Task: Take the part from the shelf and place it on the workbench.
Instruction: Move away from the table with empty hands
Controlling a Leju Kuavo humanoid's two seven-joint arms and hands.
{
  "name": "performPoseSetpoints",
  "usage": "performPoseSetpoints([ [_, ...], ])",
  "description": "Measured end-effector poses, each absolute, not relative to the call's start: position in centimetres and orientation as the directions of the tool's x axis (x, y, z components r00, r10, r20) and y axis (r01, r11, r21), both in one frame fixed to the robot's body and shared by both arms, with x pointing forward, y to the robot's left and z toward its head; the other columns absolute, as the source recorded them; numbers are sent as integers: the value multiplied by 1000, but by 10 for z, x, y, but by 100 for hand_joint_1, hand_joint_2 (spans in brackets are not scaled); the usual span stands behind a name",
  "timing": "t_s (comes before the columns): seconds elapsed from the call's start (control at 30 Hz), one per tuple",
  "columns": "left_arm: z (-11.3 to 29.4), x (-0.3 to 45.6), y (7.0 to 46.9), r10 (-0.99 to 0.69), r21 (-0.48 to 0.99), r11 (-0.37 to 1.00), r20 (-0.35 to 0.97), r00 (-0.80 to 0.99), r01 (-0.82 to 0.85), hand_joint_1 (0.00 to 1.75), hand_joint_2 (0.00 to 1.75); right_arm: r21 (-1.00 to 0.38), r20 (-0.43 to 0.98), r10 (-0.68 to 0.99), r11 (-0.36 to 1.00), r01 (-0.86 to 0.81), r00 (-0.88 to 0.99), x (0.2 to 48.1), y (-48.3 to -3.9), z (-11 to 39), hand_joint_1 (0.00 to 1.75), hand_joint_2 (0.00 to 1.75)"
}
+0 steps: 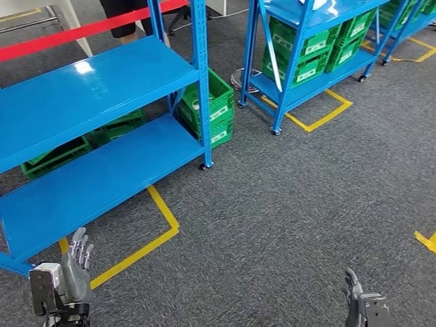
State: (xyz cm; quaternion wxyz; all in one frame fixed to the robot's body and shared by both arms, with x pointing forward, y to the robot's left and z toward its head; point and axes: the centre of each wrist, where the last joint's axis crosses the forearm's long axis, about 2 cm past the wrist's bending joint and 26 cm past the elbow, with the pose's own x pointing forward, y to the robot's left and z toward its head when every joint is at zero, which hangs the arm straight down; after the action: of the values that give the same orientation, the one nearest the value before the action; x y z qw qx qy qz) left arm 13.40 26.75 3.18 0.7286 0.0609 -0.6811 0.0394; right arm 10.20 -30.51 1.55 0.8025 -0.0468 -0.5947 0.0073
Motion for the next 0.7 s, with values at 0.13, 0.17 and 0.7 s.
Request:
performPoseSetpoints([
  [0.13, 32, 133, 268, -26, 36, 990, 997, 68, -139, 0, 0, -85, 955, 68, 995, 48, 289, 103, -305, 16, 0, 0],
  [0.17, 31, 133, 268, -26, 36, 990, 997, 69, -139, 0, 0, -85, 956, 68, 995, 48, 287, 103, -305, 17, 0, 0],
  [0.7, 31, 134, 268, -40, 47, 989, 998, 52, -140, 0, 0, -92, 958, 73, 994, 58, 279, 105, -304, 19, 0, 0],
])
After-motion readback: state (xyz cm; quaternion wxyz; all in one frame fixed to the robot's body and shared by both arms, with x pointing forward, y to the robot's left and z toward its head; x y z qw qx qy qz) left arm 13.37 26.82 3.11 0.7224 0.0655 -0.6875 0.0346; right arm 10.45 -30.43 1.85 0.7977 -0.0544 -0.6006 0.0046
